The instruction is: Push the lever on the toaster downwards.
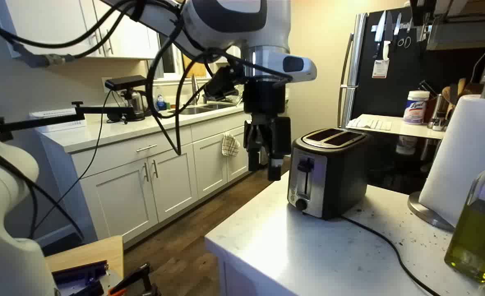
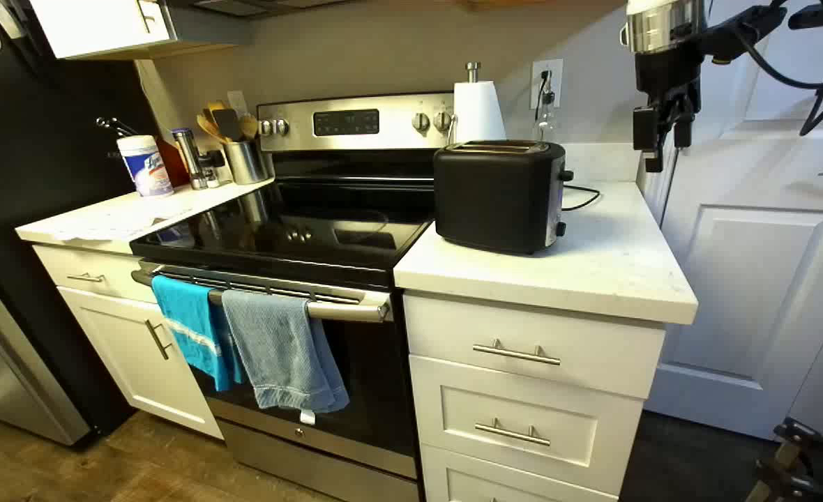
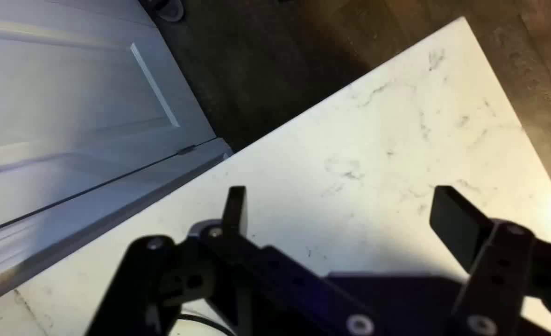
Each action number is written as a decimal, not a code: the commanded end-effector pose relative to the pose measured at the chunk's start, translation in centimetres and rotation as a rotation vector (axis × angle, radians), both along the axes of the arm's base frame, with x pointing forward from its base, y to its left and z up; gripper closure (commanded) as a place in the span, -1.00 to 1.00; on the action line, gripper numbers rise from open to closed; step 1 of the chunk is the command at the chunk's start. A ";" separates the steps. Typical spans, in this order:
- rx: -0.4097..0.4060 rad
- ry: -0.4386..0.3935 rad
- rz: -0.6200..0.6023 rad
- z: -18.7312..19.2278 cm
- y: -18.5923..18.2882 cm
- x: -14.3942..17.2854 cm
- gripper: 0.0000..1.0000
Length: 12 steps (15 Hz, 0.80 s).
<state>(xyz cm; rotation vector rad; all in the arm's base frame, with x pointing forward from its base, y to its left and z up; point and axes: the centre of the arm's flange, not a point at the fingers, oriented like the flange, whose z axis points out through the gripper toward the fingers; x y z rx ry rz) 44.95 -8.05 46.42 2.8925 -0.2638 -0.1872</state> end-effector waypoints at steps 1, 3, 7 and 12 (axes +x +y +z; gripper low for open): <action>0.000 0.000 0.000 0.0 0.0 0.0 -1.00; 0.000 0.000 0.000 0.0 0.0 0.0 -1.00; 0.003 -0.004 0.014 -0.1 0.2 -0.2 -1.00; 0.089 -0.024 0.054 -0.1 2.4 -1.6 -1.00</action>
